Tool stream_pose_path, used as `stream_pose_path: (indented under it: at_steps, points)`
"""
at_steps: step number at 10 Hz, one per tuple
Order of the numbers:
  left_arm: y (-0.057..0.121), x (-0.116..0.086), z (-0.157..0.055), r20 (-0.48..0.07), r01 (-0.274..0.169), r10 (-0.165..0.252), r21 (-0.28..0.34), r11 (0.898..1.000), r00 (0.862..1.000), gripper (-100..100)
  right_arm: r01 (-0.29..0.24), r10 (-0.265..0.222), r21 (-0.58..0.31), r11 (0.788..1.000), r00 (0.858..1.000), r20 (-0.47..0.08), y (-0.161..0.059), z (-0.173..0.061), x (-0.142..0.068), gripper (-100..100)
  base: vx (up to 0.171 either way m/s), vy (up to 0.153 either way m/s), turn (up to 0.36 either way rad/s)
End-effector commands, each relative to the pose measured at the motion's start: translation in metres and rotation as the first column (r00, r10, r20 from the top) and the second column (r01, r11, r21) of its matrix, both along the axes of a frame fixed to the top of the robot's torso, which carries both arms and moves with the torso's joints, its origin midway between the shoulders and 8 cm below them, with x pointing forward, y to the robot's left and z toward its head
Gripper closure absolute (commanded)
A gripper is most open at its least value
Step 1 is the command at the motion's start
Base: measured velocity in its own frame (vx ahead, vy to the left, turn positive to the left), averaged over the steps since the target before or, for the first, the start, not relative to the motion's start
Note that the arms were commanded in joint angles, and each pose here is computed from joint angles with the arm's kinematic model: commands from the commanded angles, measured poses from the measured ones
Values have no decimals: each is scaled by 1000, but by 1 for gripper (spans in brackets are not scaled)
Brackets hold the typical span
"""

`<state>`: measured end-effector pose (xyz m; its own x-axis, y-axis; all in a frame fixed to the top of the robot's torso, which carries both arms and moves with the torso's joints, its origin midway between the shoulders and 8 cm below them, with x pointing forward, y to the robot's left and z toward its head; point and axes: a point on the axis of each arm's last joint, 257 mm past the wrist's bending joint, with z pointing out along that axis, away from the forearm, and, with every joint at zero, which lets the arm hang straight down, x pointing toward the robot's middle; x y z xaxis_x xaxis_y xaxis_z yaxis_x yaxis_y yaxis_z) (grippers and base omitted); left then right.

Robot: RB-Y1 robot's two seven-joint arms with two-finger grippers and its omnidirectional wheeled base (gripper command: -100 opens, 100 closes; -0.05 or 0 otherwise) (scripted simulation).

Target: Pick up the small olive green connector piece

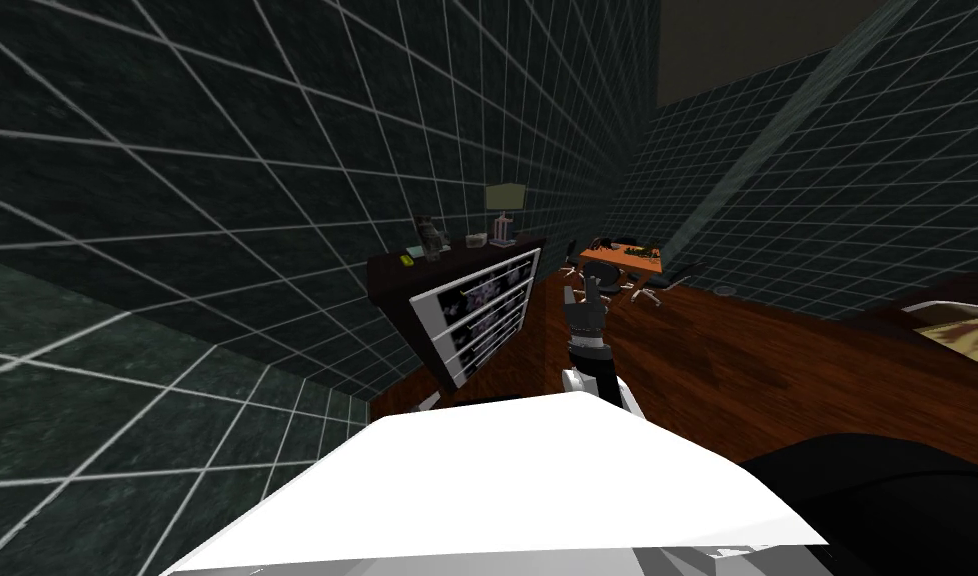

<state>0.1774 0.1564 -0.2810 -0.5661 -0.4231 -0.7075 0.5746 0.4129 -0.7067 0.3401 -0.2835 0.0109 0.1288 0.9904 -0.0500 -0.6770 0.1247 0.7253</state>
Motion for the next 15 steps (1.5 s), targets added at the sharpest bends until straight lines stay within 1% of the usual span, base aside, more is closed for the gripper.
stream_pose_path:
  at_steps: [1,2,3,4,5,6,7,8,9,10,11,12,13,14,15]
  points:
    - [10,-8,-6,-6,18,-17,40,999,1000,-100,0,0,0,1000,1000,0,0,0,0,0,-14,8,22]
    - [22,-29,-22,-27,44,-42,87,995,999,-100,0,0,0,1000,1000,0,0,0,0,0,-28,7,-192]
    - [33,-33,-31,-35,49,-45,127,991,998,-100,0,0,0,1000,1000,0,0,0,0,0,-25,11,-123]
    - [40,-35,-32,-41,63,-58,149,987,997,-100,0,0,0,1000,1000,0,0,0,0,0,-8,7,19]
    - [57,-57,-48,-65,85,-73,200,976,995,-100,0,0,0,1000,1000,0,0,0,0,0,-12,6,-183]
    - [68,-60,-52,-71,98,-83,237,967,994,-100,0,0,0,1000,1000,0,0,0,0,0,-15,15,-118]
    - [76,-62,-52,-78,112,-95,258,960,992,-100,0,0,0,1000,1000,0,0,0,0,0,-8,10,12]
    - [77,-63,-53,-79,115,-97,262,958,992,-100,0,0,0,1000,1000,0,0,0,0,0,-2,2,18]
    - [94,-84,-59,-91,146,-124,307,940,988,-100,0,0,0,1000,1000,0,0,0,0,0,-9,10,-218]
    - [113,-89,-67,-113,157,-124,355,921,986,-100,0,0,0,1000,1000,0,0,0,0,0,-15,19,-120]
    - [120,-90,-67,-120,169,-134,372,913,984,-100,0,0,0,1000,1000,0,0,0,0,0,-9,10,23]
    - [139,-110,-71,-133,195,-153,412,890,979,-100,0,0,0,1000,1000,0,0,0,0,0,-12,15,-191]
    - [157,-113,-72,-149,216,-165,455,864,975,-100,0,0,0,1000,1000,0,0,0,0,0,-10,22,-126]
    - [168,-115,-74,-161,225,-168,477,850,973,-100,0,0,0,1000,1000,0,0,0,0,0,-3,13,14]
    - [168,-115,-74,-161,225,-168,477,850,973,-100,0,0,0,1000,1000,0,0,0,0,0,1,1,28]
